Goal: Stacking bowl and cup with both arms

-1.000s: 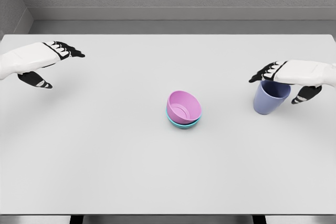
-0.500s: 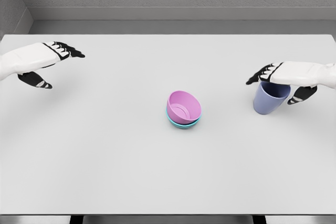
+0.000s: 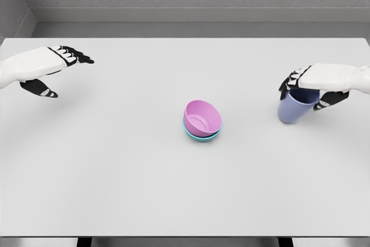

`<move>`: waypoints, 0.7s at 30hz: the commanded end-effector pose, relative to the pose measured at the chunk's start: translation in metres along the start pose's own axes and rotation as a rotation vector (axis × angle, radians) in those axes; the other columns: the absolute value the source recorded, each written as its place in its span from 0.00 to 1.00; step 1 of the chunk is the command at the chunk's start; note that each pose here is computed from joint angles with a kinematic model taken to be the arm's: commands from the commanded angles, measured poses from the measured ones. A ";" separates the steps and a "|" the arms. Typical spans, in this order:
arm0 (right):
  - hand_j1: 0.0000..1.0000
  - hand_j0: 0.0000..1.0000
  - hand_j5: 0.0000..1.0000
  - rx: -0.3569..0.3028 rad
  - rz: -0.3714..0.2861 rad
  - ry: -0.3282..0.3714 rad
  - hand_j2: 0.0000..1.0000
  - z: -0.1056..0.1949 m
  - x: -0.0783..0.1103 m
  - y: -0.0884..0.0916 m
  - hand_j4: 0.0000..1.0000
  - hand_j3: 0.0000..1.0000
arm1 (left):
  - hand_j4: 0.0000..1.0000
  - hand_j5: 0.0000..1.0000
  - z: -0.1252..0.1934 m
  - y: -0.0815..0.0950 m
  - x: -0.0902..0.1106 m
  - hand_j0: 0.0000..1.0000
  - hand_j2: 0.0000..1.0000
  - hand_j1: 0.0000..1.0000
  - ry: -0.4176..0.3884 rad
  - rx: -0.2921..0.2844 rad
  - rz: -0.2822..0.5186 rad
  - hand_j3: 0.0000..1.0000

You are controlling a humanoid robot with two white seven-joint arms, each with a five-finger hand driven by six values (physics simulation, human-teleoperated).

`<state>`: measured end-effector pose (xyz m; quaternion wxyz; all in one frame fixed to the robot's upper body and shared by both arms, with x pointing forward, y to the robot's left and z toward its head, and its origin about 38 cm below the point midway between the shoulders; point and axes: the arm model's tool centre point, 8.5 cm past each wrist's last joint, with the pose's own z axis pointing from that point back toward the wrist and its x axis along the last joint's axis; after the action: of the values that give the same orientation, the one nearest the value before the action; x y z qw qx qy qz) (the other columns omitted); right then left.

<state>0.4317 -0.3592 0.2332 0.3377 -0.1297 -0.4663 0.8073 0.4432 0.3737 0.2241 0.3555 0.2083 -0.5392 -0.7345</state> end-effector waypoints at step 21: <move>0.63 0.63 0.63 -0.080 0.049 0.011 0.63 0.010 -0.001 -0.040 0.63 0.63 | 1.00 1.00 0.001 -0.002 0.000 1.00 1.00 1.00 -0.001 -0.001 0.008 1.00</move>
<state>0.4435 -0.3544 0.2714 0.3148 -0.1601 -0.4901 0.7969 0.4419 0.3738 0.2218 0.3567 0.2062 -0.5378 -0.7355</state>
